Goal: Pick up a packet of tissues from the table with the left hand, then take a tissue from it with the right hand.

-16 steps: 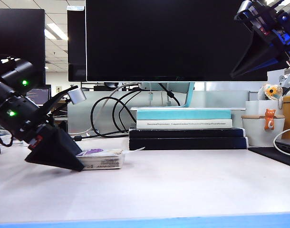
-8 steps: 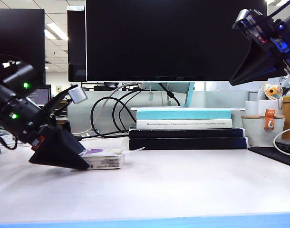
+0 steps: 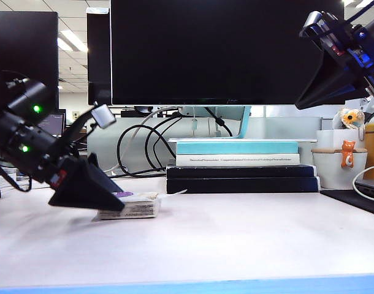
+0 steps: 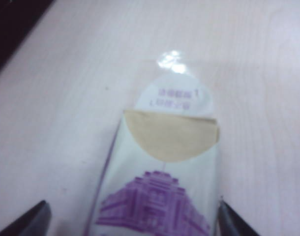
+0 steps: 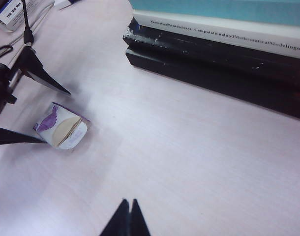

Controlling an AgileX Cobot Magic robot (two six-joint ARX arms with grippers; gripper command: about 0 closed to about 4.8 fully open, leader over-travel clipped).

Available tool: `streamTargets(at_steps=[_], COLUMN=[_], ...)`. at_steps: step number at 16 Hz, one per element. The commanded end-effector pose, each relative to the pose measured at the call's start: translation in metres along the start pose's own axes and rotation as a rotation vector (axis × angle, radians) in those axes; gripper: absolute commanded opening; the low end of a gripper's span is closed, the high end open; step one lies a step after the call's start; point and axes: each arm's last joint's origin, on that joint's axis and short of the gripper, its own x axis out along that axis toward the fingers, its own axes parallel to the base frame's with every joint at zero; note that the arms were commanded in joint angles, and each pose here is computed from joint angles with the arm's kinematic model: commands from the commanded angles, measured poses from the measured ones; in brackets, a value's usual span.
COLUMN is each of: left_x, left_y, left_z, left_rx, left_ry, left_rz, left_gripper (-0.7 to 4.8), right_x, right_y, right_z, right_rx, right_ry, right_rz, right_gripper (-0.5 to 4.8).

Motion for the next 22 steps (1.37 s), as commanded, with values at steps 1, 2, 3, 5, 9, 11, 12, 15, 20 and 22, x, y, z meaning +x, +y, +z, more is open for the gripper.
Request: streamTargets(at_steps=[1, 2, 3, 5, 9, 11, 12, 15, 20, 22], left_x=[0.006, 0.007, 0.007, 0.007, 0.007, 0.007, 0.006, -0.001, -0.011, -0.010], left_y=[-0.001, -0.002, -0.001, -0.001, -0.001, -0.001, -0.001, -0.003, -0.007, -0.008], left_z=[-0.002, -0.003, -0.003, -0.002, -0.002, -0.001, 0.001, 0.016, 0.036, 0.028], left_rx=[-0.010, -0.005, -0.004, -0.002, -0.024, -0.027, -0.035, -0.001, 0.044, 0.015], left_ry=[-0.002, -0.003, -0.005, -0.011, -0.010, -0.012, -0.016, -0.038, -0.013, 0.055], left_rz=[-0.022, -0.024, -0.024, -0.022, -0.021, -0.020, -0.019, -0.005, 0.063, 0.067], left_gripper=[4.79, 4.79, 4.79, 3.93, 3.31, 3.31, 3.31, 3.31, 3.66, 4.79], right_x=[-0.001, -0.001, -0.001, -0.001, -0.001, -0.001, -0.001, -0.001, -0.001, -0.001], right_y=[0.001, 0.001, 0.001, 0.001, 0.001, 0.001, 0.001, 0.003, 0.005, 0.005], right_z=[0.003, 0.003, 0.003, 0.003, 0.003, 0.002, 0.002, 0.002, 0.003, 0.002], right_rx=[-0.015, -0.013, -0.013, -0.013, -0.012, -0.009, -0.007, -0.001, 0.012, 0.023], right_ry=[-0.015, -0.015, -0.016, -0.015, -0.015, -0.012, -0.011, -0.014, -0.020, -0.016], right_rz=[0.007, 0.007, 0.007, 0.007, 0.007, 0.008, 0.011, 0.061, 0.142, 0.145], right_gripper=[-0.08, -0.08, -0.08, -0.08, -0.08, -0.08, -0.08, -0.08, -0.08, -0.08])
